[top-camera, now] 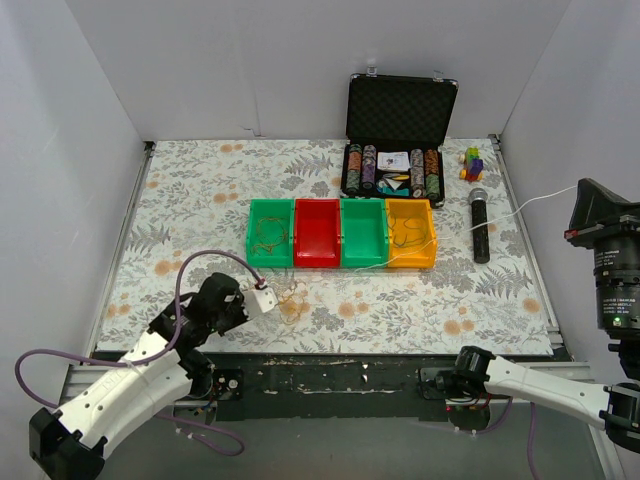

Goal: Untangle the cables

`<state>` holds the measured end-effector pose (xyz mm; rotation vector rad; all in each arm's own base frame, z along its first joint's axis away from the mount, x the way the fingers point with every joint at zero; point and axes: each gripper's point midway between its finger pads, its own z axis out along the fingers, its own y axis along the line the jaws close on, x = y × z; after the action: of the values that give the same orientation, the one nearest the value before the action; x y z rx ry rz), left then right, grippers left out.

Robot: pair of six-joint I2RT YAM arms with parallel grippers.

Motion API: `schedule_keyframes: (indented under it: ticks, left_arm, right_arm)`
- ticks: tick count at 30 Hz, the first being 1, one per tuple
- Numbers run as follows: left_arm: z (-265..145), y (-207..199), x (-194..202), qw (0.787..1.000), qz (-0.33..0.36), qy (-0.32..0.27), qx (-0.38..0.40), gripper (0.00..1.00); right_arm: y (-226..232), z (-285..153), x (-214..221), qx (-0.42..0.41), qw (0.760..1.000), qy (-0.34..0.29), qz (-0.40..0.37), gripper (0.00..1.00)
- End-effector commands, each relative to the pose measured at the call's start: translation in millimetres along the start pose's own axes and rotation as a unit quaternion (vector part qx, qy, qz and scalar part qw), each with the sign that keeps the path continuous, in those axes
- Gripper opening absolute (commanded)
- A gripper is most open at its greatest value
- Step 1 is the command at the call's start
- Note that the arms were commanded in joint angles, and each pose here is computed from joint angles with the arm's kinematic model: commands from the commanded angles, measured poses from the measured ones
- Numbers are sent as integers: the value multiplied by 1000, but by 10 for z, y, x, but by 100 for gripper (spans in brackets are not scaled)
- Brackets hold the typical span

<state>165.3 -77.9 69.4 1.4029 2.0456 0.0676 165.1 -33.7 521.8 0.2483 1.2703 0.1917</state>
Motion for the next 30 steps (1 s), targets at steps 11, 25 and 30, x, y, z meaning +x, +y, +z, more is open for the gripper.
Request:
schedule_keyframes:
  ticks: [11,25,30]
  left_arm:
    - [3,77,407,996,17,70,-47,0]
    - [-16,237,213,995,55,18,-81,0]
    - [-124,374,-386,996,46,-56,-53,0]
  right_arm:
    - [-602,-50,-628,94,994,-54,-4,1]
    - [-257,92,-712,52,997,-54,-26,1]
    - [225,214,-507,5,998,-43,-33,1]
